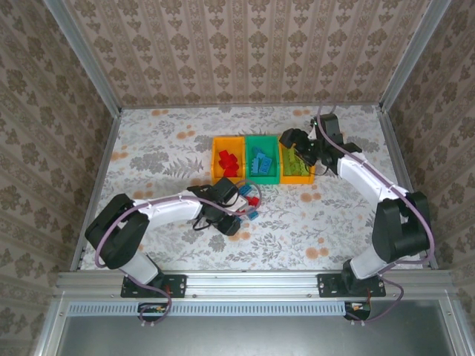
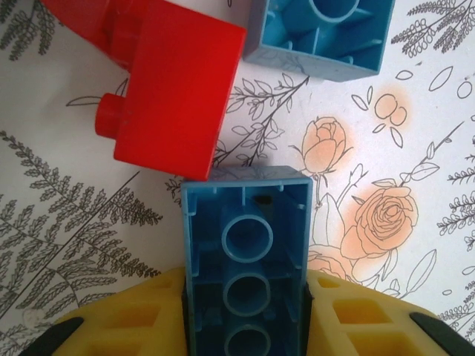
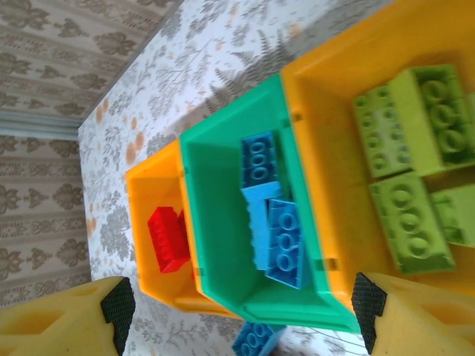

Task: Sort the legos into containers by color

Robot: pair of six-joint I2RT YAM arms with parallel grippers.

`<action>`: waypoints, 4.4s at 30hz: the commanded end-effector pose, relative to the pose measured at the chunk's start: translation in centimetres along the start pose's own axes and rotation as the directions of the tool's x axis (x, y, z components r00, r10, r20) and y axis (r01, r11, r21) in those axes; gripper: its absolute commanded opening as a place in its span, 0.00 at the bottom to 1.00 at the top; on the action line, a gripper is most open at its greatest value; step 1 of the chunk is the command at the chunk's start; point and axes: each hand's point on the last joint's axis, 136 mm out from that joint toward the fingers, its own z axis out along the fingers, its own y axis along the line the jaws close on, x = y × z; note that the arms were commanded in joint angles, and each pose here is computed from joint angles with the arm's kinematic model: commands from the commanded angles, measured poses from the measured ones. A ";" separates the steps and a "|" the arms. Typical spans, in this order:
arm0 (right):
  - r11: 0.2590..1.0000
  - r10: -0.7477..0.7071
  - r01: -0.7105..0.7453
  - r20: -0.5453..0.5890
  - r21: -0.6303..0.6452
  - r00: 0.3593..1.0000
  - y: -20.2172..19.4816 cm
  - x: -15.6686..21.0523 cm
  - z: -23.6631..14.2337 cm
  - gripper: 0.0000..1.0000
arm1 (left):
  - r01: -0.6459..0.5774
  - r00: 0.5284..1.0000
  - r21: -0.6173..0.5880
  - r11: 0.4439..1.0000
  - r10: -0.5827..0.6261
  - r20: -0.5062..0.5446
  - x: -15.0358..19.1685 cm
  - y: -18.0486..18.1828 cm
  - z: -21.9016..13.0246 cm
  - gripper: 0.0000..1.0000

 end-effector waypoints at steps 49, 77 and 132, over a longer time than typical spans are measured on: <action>0.624 -0.697 0.770 -0.353 0.131 0.625 -6.3 25.7 1.6 0.80 | 0.227 0.845 0.219 0.949 -0.304 0.441 -27.0 7.4 -9.1 1.00; 0.485 -0.750 0.859 -0.429 0.163 0.504 -4.9 26.3 6.6 0.71 | 0.367 0.770 0.240 0.899 -0.438 0.464 -20.9 11.3 -11.1 1.00; 0.954 -0.272 0.289 -0.169 0.083 0.947 2.4 5.0 9.7 0.29 | 0.352 0.870 0.111 0.930 -0.368 0.328 -10.4 9.7 -7.5 1.00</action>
